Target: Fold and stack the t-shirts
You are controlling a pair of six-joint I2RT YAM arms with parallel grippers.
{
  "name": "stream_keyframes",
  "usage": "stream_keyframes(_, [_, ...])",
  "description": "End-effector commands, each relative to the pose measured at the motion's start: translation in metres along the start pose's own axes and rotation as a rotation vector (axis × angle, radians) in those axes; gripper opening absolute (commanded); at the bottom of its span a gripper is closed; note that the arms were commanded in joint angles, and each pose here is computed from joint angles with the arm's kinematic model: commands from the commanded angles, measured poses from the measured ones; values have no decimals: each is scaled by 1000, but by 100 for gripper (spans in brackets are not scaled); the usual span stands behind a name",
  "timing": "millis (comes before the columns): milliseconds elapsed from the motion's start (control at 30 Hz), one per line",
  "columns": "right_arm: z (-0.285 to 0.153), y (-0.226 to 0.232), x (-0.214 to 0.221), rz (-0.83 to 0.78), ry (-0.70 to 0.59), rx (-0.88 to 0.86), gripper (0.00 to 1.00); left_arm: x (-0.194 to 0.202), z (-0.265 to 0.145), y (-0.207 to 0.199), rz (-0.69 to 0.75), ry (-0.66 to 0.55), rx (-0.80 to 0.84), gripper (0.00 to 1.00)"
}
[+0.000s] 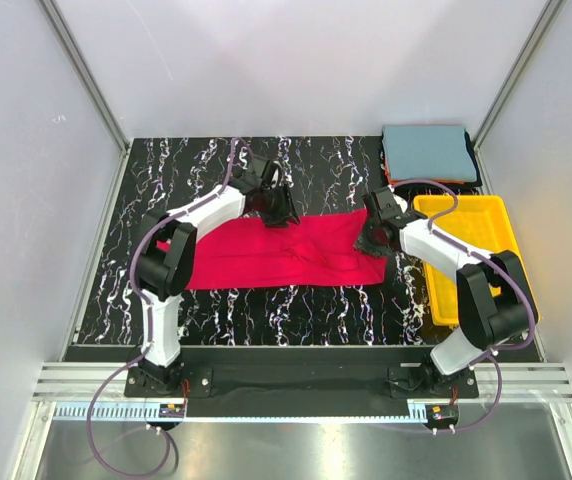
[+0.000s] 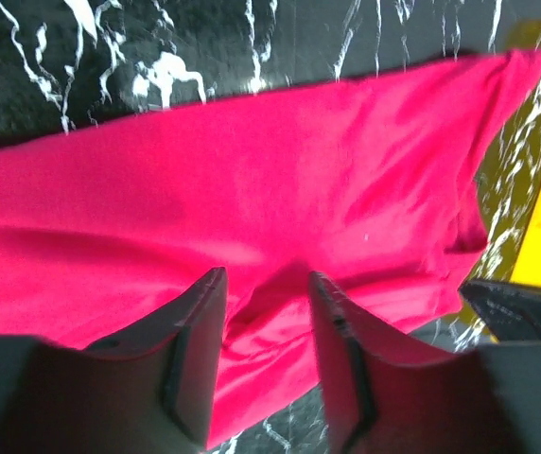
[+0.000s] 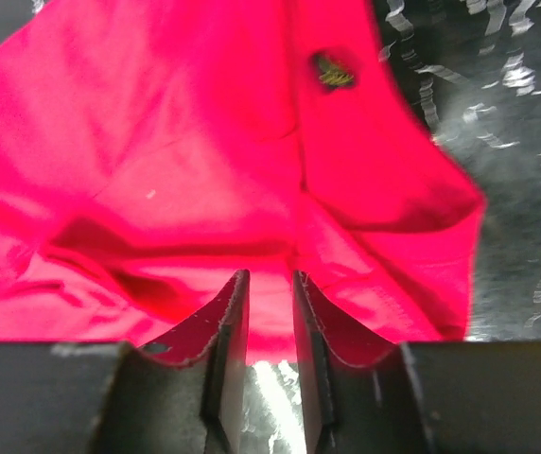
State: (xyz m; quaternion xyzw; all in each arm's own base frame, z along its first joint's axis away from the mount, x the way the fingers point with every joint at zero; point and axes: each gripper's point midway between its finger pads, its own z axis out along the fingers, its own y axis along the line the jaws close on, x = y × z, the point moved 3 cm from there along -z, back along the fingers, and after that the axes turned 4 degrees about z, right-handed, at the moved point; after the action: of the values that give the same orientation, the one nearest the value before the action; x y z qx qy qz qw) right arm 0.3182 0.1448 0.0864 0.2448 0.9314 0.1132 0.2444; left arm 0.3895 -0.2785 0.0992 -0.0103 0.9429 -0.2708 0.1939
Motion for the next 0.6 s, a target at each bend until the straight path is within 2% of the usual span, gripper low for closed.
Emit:
stream_keyframes(0, [-17,19,1,-25,53,-93,32,5,-35,-15,132,-51,29,50])
stream_keyframes(67, [-18,14,7,12,69,-79,34,15,-39,-13,124,-36,34,51])
stream_keyframes(167, [-20,5,13,41,65,-66,36,28,-42,-22,209,-25,51,53])
stream_keyframes(233, [-20,1,16,41,64,-57,32,34,-41,-25,286,-15,61,47])
stream_keyframes(333, [-20,-2,21,35,83,-63,26,47,-37,-26,344,17,79,47])
stream_keyframes(400, [-21,-6,25,35,88,-59,27,51,-35,-24,395,23,69,50])
stream_keyframes(467, [-20,-8,26,42,86,-53,32,48,-31,-21,445,12,58,54])
stream_keyframes(567, [-20,-6,26,58,90,-59,36,36,-29,-24,545,-6,62,54])
